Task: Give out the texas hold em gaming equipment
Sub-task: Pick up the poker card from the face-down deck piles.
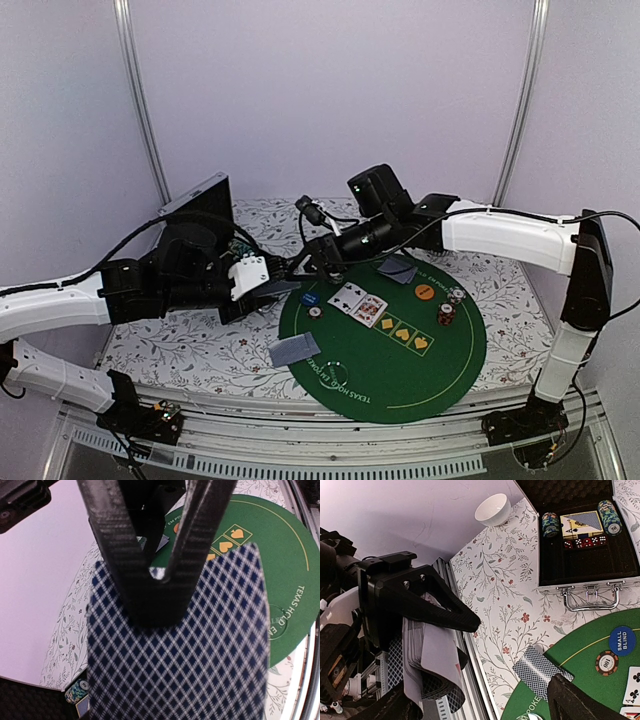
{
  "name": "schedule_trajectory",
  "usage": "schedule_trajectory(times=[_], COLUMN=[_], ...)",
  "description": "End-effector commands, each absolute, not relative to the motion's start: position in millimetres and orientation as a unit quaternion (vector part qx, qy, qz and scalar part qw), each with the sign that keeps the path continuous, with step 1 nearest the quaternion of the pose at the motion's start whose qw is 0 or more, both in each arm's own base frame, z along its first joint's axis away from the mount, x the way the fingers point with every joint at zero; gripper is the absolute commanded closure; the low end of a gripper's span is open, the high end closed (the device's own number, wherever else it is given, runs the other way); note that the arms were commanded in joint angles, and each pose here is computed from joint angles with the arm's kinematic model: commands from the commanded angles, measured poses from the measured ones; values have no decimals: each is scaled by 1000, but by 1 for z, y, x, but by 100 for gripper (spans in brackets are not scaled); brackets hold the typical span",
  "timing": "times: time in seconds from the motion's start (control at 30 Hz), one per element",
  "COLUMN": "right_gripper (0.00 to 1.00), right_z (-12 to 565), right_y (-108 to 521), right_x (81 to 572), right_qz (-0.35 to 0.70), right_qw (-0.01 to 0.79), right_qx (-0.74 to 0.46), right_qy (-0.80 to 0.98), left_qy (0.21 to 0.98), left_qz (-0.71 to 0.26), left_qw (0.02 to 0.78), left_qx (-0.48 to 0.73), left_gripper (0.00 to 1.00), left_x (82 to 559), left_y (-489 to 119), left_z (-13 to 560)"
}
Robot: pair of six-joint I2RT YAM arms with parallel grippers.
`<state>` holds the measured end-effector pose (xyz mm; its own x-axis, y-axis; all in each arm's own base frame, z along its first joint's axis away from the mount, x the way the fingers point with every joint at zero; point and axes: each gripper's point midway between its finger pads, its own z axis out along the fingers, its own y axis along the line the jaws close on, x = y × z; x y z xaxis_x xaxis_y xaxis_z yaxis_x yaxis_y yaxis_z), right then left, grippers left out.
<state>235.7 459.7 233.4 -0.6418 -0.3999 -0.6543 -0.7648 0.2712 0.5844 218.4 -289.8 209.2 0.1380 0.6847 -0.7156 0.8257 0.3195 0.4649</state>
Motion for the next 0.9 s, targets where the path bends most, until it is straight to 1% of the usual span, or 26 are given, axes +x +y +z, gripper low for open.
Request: schedule_trajectory(times=[0.0,0.13,0.23,0.33,0.43,0.73,0.77,0.8,0.83,0.87], right_gripper=[10,11,18,31,46,75,79,87,92,96], right_z=[275,298,300,296,295,288,288,289,290,291], right_y=[457,455,454,454,456,467,466,466,465,464], right_x=[229,228,228,225,221,210,211,211,211,212], right_qz=[495,505,506,508,515,528,528,527,526,523], right_qw=[214,236,236,229,219,192,193,196,199,202], right_qx=[-394,-396,-392,-392,-394,-406,-405,-405,-405,-404], right_qy=[744,730,731,732,729,721,721,721,721,723], left_qy=[648,648,648,648,648,648,648,648,648,647], left_qz=[-74,-75,-74,-75,-76,-75,-76,-76,-76,-77], left_qw=[499,498,499,498,497,497,498,498,497,498], left_qx=[571,571,571,571,572,572,572,572,572,572], left_gripper=[58,57,58,57,58,58,57,58,58,58], left_x=[223,222,222,222,222,222,222,222,222,221], left_y=[-290,-290,-290,-290,-290,-290,-290,-290,-290,-290], left_z=[216,216,216,216,216,215,216,216,216,216])
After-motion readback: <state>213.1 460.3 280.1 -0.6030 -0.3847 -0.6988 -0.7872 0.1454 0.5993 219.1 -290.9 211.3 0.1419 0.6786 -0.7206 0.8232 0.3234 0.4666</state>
